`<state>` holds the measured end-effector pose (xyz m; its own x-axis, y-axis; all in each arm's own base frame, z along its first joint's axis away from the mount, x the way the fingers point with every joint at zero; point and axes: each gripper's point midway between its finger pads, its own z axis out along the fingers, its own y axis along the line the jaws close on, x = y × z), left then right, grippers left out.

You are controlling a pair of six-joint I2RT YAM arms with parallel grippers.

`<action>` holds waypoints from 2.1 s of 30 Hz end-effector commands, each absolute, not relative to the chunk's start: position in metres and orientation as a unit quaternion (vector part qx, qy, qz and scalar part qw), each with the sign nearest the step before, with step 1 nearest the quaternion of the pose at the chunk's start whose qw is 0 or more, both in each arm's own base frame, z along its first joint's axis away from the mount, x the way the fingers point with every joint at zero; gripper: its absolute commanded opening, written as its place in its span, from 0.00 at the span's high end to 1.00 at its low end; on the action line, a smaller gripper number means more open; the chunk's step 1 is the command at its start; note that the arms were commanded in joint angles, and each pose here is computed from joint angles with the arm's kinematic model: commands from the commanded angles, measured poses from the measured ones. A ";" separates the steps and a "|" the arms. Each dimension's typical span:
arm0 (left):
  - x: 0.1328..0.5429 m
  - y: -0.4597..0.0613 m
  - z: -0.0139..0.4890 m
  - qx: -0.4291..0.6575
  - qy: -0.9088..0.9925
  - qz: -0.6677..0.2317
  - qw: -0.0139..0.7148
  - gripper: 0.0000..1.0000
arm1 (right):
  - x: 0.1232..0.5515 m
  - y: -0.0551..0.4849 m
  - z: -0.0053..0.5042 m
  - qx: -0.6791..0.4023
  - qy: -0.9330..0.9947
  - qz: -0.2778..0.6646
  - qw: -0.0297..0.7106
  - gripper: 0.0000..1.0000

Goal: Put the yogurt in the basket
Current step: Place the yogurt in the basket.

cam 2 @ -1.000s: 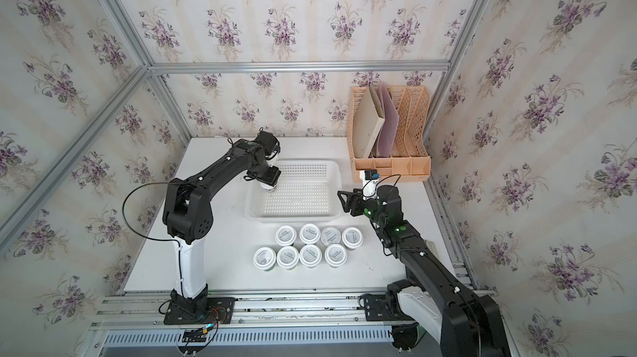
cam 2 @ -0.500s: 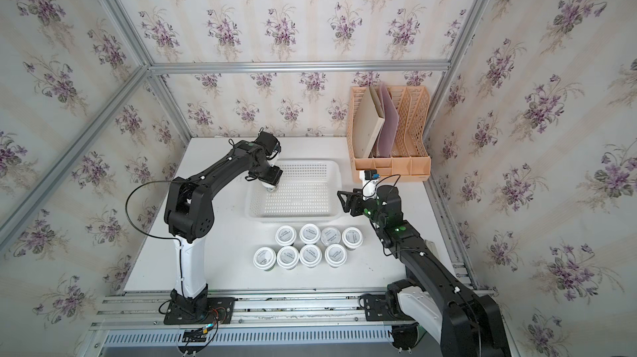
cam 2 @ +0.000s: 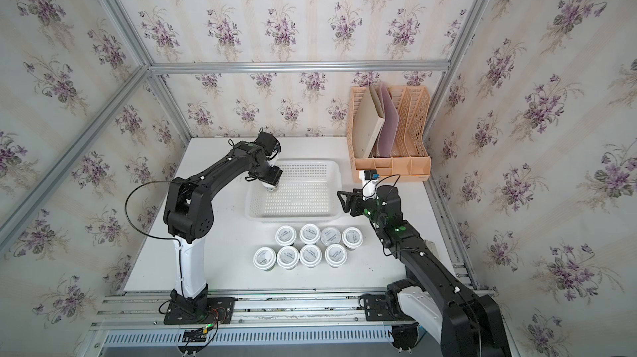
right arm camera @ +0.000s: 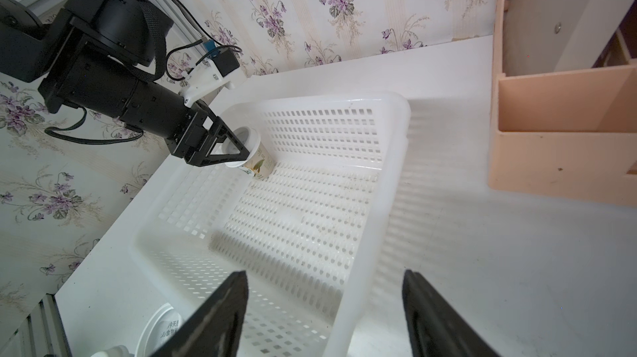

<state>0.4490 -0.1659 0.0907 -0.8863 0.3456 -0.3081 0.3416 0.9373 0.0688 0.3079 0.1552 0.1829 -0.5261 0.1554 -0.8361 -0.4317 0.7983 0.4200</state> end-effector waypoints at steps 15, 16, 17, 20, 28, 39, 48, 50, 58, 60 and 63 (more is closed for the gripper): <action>0.452 -0.157 0.090 0.169 0.971 0.023 0.166 0.22 | 0.311 0.156 0.187 -0.088 0.814 0.303 0.488 0.25; 0.451 -0.157 0.090 0.168 0.971 0.023 0.166 0.21 | 0.311 0.156 0.187 -0.089 0.814 0.303 0.488 0.24; 0.452 -0.157 0.091 0.168 0.971 0.023 0.167 0.19 | 0.311 0.156 0.188 -0.088 0.813 0.303 0.488 0.24; 0.451 -0.157 0.098 0.168 0.970 0.023 0.176 0.10 | 0.311 0.156 0.188 -0.088 0.814 0.302 0.489 0.24; 0.444 -0.152 0.129 0.164 0.965 0.023 0.205 0.06 | 0.311 0.157 0.187 -0.089 0.814 0.303 0.487 0.24; 0.413 -0.161 0.179 0.158 0.956 0.003 0.247 0.07 | 0.311 0.156 0.188 -0.088 0.813 0.301 0.491 0.24; 0.347 -0.159 0.220 0.145 0.940 -0.015 0.309 0.11 | 0.306 0.153 0.192 -0.076 0.787 0.307 0.530 0.25; 0.331 -0.156 0.233 0.134 0.930 -0.029 0.342 0.12 | 0.302 0.158 0.196 -0.086 0.778 0.315 0.538 0.25; 0.283 -0.159 0.234 0.126 0.905 -0.118 0.389 0.14 | 0.291 0.176 0.196 -0.120 0.777 0.310 0.535 0.25; 0.274 -0.155 0.232 0.130 0.906 -0.117 0.385 0.14 | 0.287 0.175 0.198 -0.120 0.775 0.307 0.539 0.26; 0.262 -0.150 0.227 0.140 0.908 -0.115 0.377 0.15 | 0.284 0.172 0.201 -0.112 0.771 0.297 0.552 0.27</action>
<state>0.2670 -0.1481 0.2241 -0.6837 0.1742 -0.7087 0.3251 0.9421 -0.0820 0.2811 0.1788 0.1995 -0.3947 0.1557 -0.9055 -0.5298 0.7667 0.3627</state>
